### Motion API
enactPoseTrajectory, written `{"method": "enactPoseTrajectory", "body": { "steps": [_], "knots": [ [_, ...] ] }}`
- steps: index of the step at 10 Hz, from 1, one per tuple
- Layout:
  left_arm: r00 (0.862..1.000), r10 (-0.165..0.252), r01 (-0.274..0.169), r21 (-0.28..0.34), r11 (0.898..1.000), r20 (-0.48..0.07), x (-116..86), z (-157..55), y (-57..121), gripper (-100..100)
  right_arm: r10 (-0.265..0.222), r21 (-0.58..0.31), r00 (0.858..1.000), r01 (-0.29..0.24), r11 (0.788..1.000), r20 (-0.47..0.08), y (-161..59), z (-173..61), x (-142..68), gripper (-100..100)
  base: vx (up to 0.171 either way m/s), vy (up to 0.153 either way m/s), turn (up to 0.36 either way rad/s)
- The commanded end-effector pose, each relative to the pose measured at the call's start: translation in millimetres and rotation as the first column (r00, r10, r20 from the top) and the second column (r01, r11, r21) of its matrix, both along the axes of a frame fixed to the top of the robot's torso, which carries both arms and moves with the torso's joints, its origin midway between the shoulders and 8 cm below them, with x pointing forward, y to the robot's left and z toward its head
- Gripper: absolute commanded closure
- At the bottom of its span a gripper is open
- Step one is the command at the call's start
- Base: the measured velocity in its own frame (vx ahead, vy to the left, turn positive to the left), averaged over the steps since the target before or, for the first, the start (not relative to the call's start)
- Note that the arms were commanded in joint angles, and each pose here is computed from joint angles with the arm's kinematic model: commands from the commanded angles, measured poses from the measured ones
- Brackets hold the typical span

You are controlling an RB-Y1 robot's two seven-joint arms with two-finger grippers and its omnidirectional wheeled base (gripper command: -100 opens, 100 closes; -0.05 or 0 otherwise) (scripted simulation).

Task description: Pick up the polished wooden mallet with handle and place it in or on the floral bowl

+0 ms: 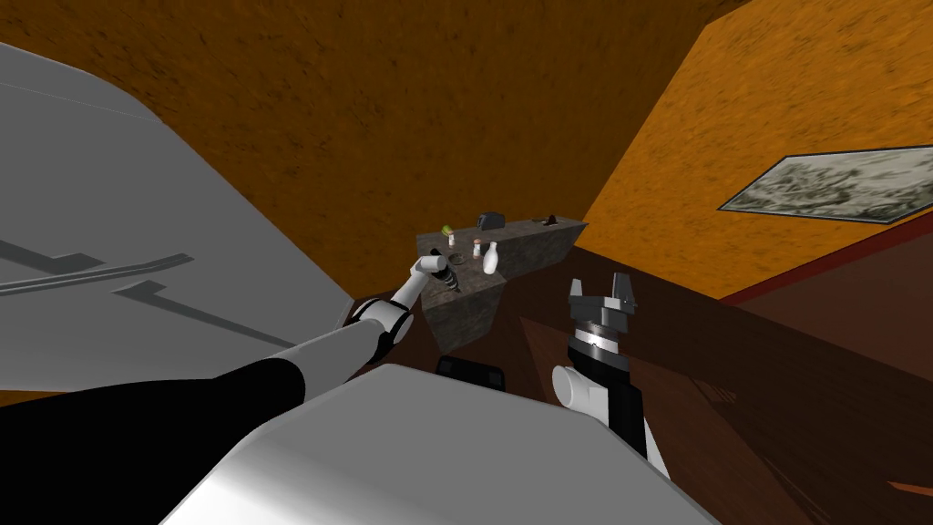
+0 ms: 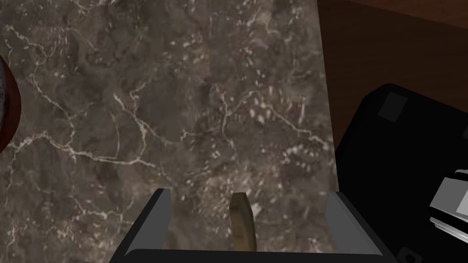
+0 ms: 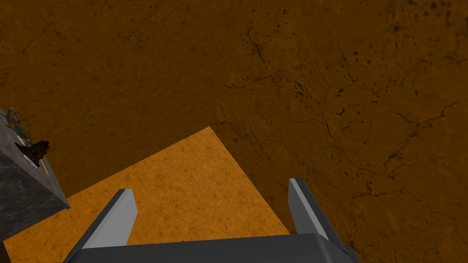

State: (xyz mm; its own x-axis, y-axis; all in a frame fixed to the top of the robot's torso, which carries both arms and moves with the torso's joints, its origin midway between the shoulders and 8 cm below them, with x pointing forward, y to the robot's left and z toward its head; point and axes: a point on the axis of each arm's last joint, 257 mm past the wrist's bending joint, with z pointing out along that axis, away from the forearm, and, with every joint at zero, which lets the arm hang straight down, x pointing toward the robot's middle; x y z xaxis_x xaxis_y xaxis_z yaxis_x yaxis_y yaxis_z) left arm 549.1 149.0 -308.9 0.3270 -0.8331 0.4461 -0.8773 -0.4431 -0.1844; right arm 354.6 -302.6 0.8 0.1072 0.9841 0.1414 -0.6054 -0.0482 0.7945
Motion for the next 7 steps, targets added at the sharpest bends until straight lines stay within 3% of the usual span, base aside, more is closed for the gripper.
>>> {"method": "enactPoseTrajectory", "body": {
  "steps": [1, 4, 5, 7],
  "knots": [
    [0.999, 0.003, -0.002, 0.01, 1.0, -0.05, -8, -7, 2.7, -100, 0.0, 0.0, 1.0, 0.0, 1.0, 0.0, 0, 0, 0, 0, 0.009, 0.039, 0.006],
    [0.984, 0.021, -0.011, 0.055, 0.998, -0.178, -26, -15, 10.4, -100, 0.0, 0.0, 1.0, 0.0, 1.0, 0.0, 0, 0, 0, 0, 0.009, 0.052, 0.03],
    [0.983, 0.023, -0.013, 0.055, 0.998, -0.182, -27, -16, 11.0, -100, 0.0, 0.0, 1.0, 0.0, 1.0, 0.0, 0, 0, 0, 0, 0.013, 0.045, 0.004],
    [0.97, 0.039, -0.02, 0.083, 0.996, -0.242, -36, -19, 17.7, -100, 0.0, 0.0, 1.0, 0.0, 1.0, 0.0, 0, 0, 0, 0, 0.005, 0.036, 0.019]
  ]
}}
